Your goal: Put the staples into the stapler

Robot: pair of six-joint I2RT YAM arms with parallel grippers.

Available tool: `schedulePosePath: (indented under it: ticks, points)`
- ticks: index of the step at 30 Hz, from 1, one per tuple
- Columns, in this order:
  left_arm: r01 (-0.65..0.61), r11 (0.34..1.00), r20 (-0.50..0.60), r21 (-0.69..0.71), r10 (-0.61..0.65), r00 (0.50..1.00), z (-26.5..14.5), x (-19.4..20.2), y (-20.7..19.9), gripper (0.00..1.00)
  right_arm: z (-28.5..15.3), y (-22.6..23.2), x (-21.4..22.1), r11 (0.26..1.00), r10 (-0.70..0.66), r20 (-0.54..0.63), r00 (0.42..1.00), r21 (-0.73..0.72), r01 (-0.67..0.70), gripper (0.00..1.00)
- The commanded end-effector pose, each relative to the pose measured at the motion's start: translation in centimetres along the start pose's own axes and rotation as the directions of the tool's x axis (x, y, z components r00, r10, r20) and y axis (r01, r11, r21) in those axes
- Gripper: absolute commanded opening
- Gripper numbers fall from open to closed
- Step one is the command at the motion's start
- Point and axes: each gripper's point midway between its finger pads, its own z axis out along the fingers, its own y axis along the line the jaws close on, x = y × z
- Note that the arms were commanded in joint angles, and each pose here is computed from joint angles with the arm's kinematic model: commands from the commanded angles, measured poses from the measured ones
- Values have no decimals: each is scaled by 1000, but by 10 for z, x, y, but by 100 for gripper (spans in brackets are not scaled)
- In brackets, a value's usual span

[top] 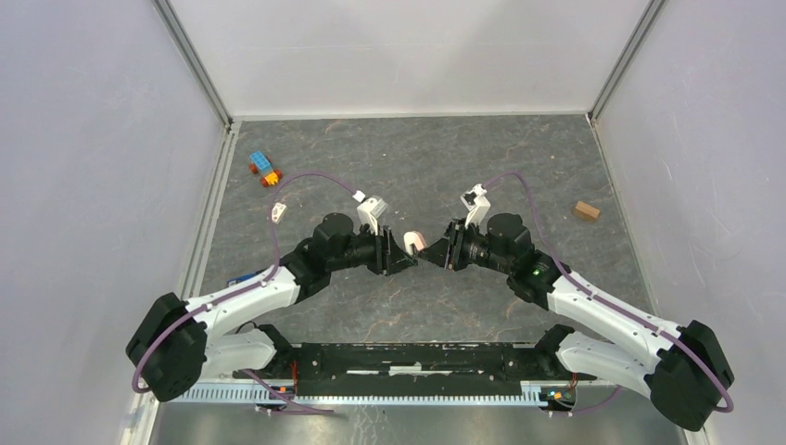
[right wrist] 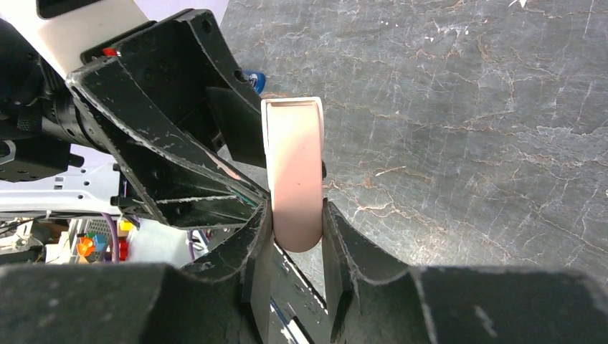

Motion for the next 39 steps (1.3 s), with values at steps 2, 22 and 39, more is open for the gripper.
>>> schedulePosePath:
  ticks: [2, 22, 39]
  points:
    - [-96, 995, 35, -10, 96, 995, 10, -6, 3, 56, 0, 21, -19, 998, -26, 57, 998, -59, 30, 3]
    - [-290, 949, 24, -125, 295, 955, -6, -21, 14, 2, -9, 12, -23, 994, -107, 52, 993, 21, 106, 5]
    - [-693, 703, -156, -162, 675, 721, -51, -34, 21, 2, -33, 23, -47, 936, -352, -17, 936, -2, 352, 8]
